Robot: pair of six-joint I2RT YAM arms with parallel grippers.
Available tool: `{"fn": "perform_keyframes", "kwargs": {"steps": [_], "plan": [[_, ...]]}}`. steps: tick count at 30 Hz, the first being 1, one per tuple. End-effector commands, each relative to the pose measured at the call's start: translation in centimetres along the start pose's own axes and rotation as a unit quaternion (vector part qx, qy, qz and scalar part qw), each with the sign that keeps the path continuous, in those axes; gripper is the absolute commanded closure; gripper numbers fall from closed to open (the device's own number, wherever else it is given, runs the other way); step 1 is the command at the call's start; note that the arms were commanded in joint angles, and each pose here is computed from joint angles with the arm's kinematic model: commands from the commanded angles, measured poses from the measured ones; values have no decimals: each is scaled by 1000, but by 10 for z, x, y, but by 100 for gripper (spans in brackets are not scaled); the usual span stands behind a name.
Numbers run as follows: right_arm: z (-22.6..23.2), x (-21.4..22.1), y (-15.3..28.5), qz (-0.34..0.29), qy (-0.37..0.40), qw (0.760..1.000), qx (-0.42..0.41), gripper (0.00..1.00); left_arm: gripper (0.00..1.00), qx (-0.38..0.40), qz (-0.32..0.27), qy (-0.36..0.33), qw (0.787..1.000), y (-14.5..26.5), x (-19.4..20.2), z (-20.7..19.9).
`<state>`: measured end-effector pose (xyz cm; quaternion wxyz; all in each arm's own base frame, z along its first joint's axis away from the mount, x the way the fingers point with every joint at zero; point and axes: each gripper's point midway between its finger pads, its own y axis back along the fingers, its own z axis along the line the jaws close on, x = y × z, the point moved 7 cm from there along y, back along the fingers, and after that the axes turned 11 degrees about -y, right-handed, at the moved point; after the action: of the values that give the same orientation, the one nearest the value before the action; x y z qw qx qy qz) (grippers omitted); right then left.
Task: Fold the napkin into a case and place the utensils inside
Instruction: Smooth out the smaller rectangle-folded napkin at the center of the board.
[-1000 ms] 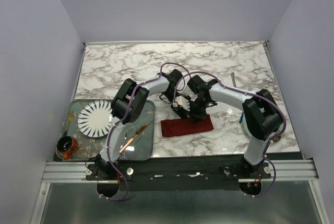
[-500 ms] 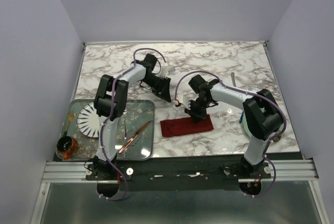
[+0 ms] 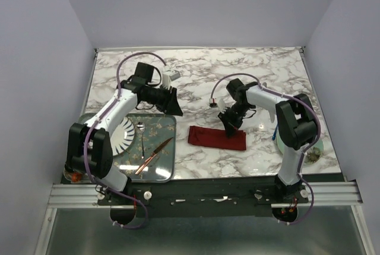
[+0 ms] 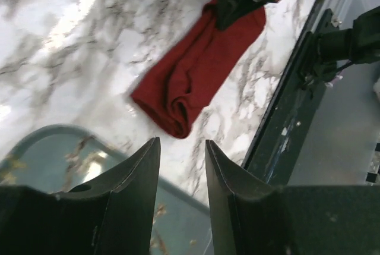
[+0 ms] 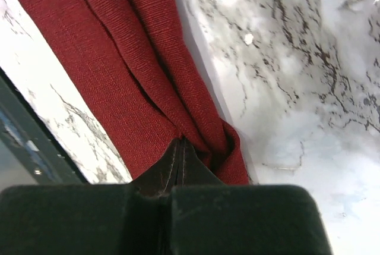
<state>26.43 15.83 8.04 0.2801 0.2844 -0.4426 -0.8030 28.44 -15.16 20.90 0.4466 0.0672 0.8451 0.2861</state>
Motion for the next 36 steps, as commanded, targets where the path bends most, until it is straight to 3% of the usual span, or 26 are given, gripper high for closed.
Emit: {"fn": "perform_keyframes", "kwargs": {"steps": [1, 5, 11, 17, 26, 29, 32, 33, 36], "plan": [[-9, 11, -11, 50, -80, 996, -7, 99, 53, 71, -11, 23, 997, -40, 8, -33], [-11, 4, -8, 50, -101, 993, -22, 99, 52, 105, -26, 51, 993, -70, 11, -54], [-18, -4, -5, 52, -100, 994, -13, 99, 52, 162, 13, 99, 982, -111, 20, -76], [-26, -9, -5, 52, -95, 994, -2, 99, 54, 167, 21, 154, 974, -141, 26, -53], [-34, -15, -1, 47, -85, 995, 16, 99, 57, 130, 79, 248, 957, -174, 75, 3], [-28, -25, 21, 9, -81, 997, 13, 90, 57, 125, 83, 254, 955, -176, 80, 11], [-14, -33, 51, -39, -73, 997, -8, 69, 58, 115, 96, 264, 953, -178, 84, 17], [-10, -34, 59, -51, -73, 996, -15, 54, 59, 110, 106, 273, 950, -179, 88, 18], [15, -31, 76, -81, -69, 992, -70, 42, 60, 101, 111, 272, 950, -181, 89, 22]]}}
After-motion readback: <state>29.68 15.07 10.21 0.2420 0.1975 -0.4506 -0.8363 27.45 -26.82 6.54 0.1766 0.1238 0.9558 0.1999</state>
